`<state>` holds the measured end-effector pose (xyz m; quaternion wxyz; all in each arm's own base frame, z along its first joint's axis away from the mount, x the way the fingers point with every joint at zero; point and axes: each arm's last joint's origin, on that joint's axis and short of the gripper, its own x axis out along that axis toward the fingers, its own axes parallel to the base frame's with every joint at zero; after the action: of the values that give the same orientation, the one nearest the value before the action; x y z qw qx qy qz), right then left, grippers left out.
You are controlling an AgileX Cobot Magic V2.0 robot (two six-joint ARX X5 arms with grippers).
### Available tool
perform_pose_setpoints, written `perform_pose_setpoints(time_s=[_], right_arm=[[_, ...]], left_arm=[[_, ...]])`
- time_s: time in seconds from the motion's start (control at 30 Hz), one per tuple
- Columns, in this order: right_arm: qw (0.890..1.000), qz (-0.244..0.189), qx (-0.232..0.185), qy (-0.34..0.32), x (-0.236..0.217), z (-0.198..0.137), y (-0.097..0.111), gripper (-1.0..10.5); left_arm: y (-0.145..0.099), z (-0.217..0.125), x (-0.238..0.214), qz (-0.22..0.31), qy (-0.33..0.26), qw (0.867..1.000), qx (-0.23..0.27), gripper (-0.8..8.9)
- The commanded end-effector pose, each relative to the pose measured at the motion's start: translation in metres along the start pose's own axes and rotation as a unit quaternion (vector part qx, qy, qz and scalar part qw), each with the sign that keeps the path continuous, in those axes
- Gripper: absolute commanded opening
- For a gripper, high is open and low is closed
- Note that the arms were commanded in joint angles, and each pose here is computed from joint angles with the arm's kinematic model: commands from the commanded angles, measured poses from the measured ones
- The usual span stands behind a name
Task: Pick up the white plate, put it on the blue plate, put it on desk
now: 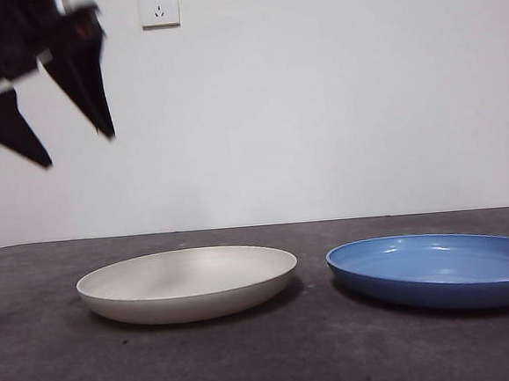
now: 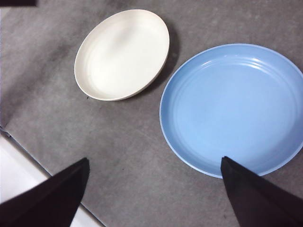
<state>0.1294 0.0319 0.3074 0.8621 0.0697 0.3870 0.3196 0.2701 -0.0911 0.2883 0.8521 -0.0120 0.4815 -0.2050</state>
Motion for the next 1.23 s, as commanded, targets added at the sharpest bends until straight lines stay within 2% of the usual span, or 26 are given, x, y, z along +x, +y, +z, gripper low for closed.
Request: perform_pose_setpoints(time_s=[0.03,0.5,1.1,1.23], right_arm=[[1.0,0.001,-0.005,-0.01,-0.002,0.005,0.002,4.4],[1.0,0.001,-0.005,-0.012,-0.002,0.005,0.002,4.4],[1.0,0.001,-0.005,-0.012,-0.002,0.005,0.002,4.4],[1.0,0.001,-0.005,-0.012,-0.002,0.005,0.002,4.4]], left_arm=[[0.002,0.01,0.02,0.004,0.012,1.0,0.001,4.29],[0.017,0.012,0.095,0.018,0.058,0.998,-0.005,4.27],[0.024,0.005,0.127,0.024,0.09,0.996,-0.009,3.92],[0.026,0.004,0.126,0.049,0.094,0.994,-0.008,2.65]])
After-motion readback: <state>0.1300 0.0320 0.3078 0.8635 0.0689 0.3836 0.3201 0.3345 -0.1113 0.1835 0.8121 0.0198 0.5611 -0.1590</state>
